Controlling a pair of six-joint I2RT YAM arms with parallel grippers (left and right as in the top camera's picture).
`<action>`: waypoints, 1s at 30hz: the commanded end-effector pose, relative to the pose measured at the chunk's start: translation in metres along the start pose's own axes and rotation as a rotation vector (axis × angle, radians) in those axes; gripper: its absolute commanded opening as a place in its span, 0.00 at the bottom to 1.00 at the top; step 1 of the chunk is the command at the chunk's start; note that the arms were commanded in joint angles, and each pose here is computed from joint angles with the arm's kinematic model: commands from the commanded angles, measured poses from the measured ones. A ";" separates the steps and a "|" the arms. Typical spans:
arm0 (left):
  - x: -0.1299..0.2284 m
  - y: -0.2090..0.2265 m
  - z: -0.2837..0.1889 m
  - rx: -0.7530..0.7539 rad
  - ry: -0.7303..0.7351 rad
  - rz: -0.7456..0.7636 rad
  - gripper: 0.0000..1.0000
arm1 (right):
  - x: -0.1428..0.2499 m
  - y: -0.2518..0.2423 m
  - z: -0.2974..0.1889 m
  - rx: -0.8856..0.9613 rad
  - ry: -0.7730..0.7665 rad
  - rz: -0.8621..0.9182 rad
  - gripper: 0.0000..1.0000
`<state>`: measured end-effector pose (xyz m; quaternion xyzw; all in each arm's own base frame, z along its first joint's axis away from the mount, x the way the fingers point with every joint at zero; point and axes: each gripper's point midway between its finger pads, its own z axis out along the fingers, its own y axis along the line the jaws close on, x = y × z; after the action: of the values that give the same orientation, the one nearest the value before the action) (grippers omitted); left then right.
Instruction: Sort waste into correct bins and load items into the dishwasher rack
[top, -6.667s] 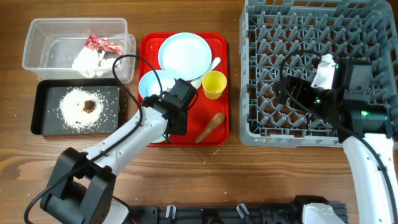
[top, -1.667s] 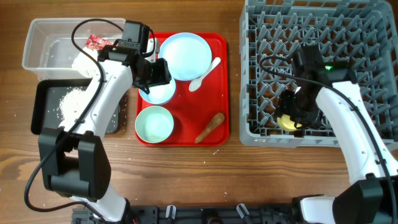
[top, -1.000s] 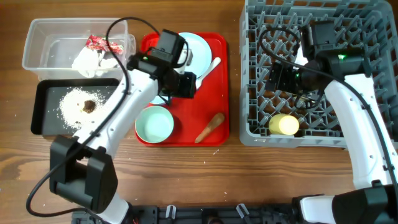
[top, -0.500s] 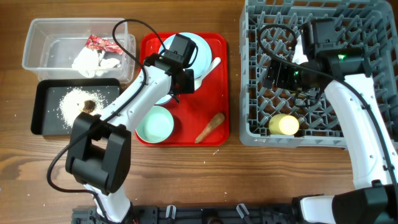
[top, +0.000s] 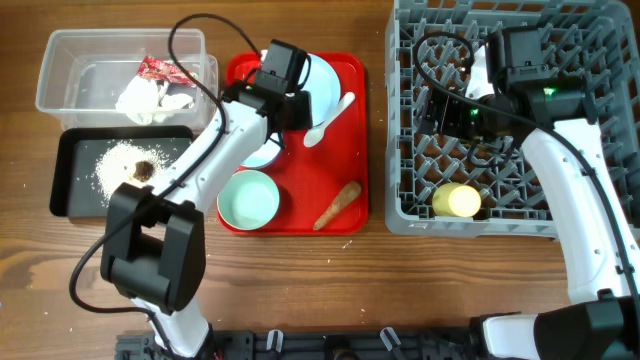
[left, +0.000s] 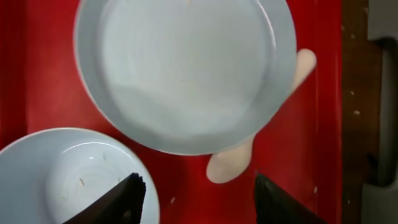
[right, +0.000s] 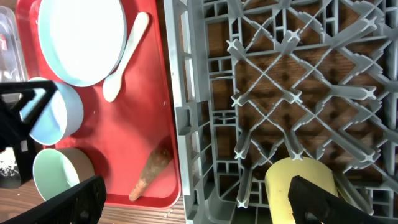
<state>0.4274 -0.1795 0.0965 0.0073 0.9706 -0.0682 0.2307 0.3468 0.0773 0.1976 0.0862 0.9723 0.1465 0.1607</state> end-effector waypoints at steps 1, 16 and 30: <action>0.026 -0.038 -0.005 0.113 0.083 0.232 0.57 | -0.003 0.005 0.000 -0.020 -0.001 -0.022 0.95; 0.179 -0.059 -0.016 0.316 0.514 0.780 0.70 | -0.003 0.005 0.000 -0.020 0.002 -0.021 0.95; 0.199 -0.058 0.035 0.183 0.499 0.891 0.43 | -0.002 0.004 0.000 -0.018 0.006 -0.017 0.95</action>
<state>0.2672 -0.2592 0.0035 0.4607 0.8845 -0.0700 0.0238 0.3457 0.0788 0.1977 0.0856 0.9721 0.1507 0.1579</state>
